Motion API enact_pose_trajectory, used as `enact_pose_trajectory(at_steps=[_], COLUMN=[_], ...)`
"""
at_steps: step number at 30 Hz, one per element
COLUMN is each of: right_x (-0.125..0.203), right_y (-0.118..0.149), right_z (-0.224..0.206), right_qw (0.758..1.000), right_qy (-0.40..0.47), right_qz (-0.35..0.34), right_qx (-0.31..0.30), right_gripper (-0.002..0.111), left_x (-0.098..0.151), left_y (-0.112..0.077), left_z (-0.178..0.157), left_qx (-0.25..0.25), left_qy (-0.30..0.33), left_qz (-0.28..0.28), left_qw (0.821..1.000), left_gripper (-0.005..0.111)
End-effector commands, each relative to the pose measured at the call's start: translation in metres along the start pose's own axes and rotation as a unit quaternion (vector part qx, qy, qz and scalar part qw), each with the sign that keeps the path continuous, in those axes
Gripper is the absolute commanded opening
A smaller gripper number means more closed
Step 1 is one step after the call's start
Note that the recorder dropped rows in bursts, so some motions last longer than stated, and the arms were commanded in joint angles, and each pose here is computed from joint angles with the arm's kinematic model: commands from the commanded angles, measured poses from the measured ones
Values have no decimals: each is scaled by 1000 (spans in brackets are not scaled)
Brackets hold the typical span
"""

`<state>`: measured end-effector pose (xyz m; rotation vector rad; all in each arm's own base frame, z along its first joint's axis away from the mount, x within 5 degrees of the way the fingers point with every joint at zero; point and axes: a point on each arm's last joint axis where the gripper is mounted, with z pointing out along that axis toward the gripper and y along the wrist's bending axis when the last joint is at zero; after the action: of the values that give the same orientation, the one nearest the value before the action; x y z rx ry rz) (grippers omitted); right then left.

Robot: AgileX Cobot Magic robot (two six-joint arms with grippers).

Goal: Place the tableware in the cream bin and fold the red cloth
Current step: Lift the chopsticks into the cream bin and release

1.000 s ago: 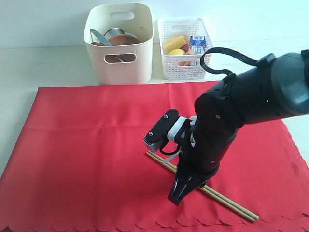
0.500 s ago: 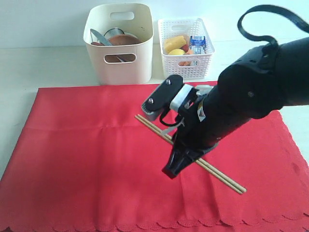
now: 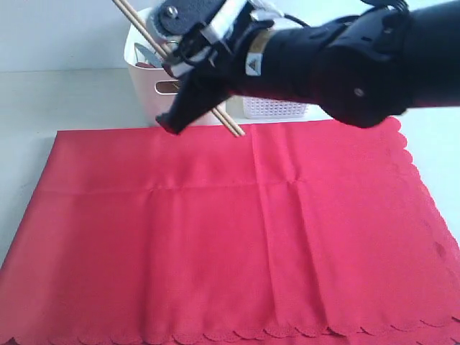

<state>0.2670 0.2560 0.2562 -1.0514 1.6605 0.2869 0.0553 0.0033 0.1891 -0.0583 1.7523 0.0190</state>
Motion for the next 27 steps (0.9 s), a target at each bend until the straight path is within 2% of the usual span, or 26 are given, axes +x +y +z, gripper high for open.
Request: enact_pose_trajectory(at_steps=[1,9,12,13,16,19,23,25,27], right_x=[-28,-48,-53,-52,-49,-48,-49,-54,-60], right_y=[-17,-62,-77,-84,-90,-92,-92,-92,-93], right_z=[32,91,107,117,134,138,137,133,127], right_qw=[996,982,971,960,957,957,956,951,952], right_qy=[-74,-144,-162,-170,-167,-155,-153,-153,-151], right_qz=[-29,58,125,172,171,179,186,223,224], right_qx=[32,103,126,140,162,170,165,149,142], right_gripper=[0,0,0,0,2,21,54,66,68], left_x=[0,0,0,0,0,0,0,0,0], left_y=[0,0,0,0,0,0,0,0,0], left_z=[0,0,0,0,0,0,0,0,0], left_qx=[4,4,4,4,4,4,4,4,4], left_qy=[-3,-3,-3,-3,-3,-3,-3,-3,-3], left_qz=[-3,-3,-3,-3,-3,-3,-3,-3,-3], left_qw=[1000,1000,1000,1000,1000,1000,1000,1000,1000], left_gripper=[3,3,3,3,3,3,3,3,3])
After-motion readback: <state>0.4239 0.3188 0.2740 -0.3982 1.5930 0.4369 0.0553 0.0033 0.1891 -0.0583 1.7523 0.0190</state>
